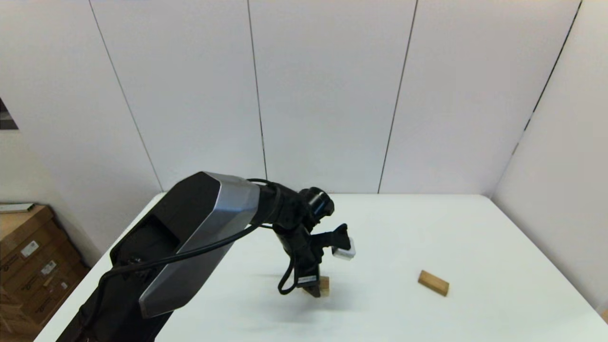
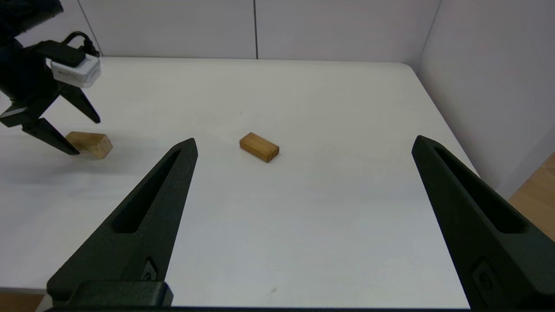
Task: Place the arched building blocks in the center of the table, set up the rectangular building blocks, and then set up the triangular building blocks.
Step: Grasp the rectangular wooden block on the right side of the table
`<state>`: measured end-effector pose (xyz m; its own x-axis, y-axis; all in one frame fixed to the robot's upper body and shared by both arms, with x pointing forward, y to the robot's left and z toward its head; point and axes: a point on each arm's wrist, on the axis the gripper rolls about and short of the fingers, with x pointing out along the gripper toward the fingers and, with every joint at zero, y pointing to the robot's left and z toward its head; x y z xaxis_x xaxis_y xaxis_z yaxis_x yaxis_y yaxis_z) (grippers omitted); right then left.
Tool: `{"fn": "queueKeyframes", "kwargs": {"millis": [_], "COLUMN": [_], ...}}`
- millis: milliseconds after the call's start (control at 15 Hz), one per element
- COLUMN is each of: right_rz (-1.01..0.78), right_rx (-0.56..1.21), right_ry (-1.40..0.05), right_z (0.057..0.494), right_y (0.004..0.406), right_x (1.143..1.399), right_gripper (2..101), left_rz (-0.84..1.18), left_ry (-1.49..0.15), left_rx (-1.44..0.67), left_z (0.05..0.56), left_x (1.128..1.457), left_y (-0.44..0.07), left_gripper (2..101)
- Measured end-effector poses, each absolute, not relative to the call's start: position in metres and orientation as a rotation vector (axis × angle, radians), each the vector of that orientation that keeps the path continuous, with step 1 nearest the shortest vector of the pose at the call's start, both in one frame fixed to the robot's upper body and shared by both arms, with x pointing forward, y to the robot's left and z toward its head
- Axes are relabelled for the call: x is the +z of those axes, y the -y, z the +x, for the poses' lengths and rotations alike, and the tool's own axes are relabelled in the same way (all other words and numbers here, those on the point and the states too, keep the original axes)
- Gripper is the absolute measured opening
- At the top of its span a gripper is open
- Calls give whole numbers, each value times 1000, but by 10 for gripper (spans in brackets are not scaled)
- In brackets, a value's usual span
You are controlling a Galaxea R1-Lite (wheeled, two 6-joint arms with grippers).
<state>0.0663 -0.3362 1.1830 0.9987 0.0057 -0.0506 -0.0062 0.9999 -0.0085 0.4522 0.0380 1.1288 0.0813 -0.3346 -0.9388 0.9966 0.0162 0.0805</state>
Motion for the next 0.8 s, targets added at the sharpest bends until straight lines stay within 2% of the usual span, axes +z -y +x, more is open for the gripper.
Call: {"fn": "queueKeyframes", "kwargs": {"millis": [200,333,600,800], "right_rz": [-8,-8,-9,-9], "right_rx": [6,6,6,6], "right_ry": [-51,-51,-51,-50], "right_z": [66,66,66,66], "right_y": [336,336,336,336], "right_x": [1183,1183,1183,1183], "right_gripper": [980,980,980,980], "left_rz": [961,926,763,571], "left_ry": [-879,-860,-736,-589], "left_rx": [-1251,-1206,-1041,-871], "left_z": [453,452,425,371], "left_x": [1161,1200,1317,1412], "left_y": [-48,-66,-116,-164], "left_gripper": [817,852,901,925]}}
